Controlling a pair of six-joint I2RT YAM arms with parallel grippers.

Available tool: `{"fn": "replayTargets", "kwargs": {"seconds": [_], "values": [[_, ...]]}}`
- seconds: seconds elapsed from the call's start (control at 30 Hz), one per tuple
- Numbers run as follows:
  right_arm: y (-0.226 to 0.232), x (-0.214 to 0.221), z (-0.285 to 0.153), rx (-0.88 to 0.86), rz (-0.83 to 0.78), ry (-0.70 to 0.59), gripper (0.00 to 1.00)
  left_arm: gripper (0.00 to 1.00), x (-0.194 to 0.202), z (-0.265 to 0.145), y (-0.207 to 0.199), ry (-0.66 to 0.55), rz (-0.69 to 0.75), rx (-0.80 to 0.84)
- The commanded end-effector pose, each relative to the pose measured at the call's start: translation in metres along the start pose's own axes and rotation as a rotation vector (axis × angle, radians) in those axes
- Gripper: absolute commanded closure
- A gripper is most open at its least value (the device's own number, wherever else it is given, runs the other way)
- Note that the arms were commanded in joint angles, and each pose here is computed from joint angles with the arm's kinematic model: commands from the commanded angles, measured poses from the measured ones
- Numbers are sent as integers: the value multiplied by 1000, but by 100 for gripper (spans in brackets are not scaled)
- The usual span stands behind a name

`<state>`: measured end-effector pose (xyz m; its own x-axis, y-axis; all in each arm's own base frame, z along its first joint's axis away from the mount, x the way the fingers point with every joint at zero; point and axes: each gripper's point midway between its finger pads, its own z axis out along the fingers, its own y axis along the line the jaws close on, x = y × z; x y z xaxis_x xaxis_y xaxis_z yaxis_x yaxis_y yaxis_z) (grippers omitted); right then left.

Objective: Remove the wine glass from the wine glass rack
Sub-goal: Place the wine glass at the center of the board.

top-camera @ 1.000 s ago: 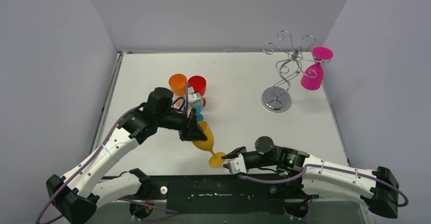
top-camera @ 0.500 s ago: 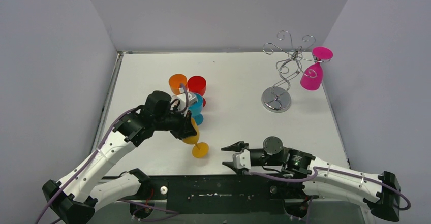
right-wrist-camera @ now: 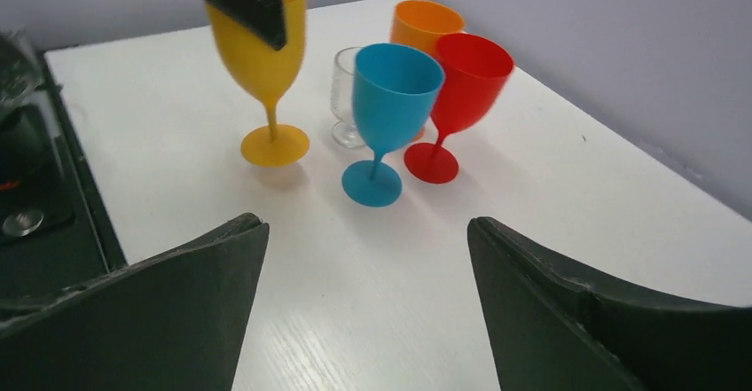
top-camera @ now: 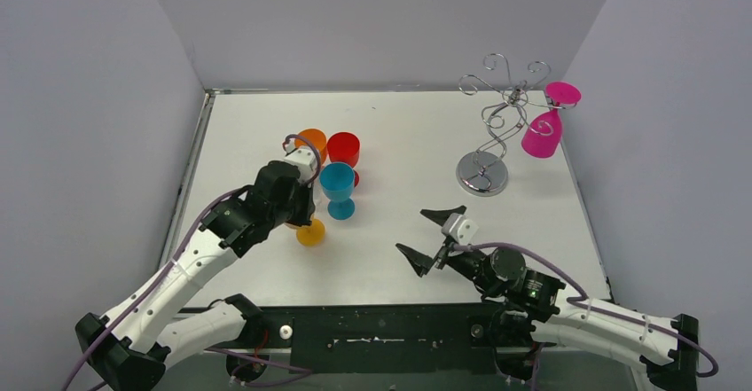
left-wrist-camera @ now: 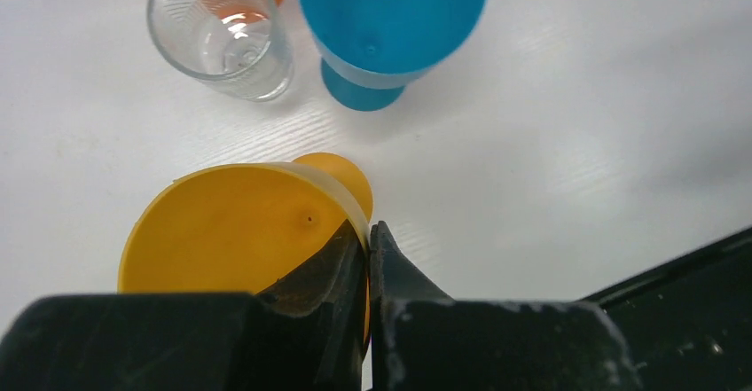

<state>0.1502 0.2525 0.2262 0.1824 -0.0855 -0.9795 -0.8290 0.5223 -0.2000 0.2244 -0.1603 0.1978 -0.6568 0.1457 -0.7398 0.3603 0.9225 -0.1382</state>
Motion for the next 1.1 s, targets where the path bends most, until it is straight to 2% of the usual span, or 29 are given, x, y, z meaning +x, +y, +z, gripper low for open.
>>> {"fn": "replayTargets", "kwargs": {"seconds": [0.0,0.1,0.23,0.4,0.77,1.07], "values": [[-54,-14,-12,366,303,-18,9,100,-14,17,29,-82,-56,-191],[-81,1,-28,603,471,37,1,100,-15,27,37,-109,-54,-232],[-90,23,-40,724,470,162,0,100,-18,35,42,-139,-39,-253],[-100,45,-57,880,524,220,0,100,-17,44,41,-146,-6,-234],[-118,65,-75,954,694,203,0,100,11,56,36,-103,41,-150],[-130,112,-68,1011,815,331,0,100,20,57,8,-43,67,24]]}}
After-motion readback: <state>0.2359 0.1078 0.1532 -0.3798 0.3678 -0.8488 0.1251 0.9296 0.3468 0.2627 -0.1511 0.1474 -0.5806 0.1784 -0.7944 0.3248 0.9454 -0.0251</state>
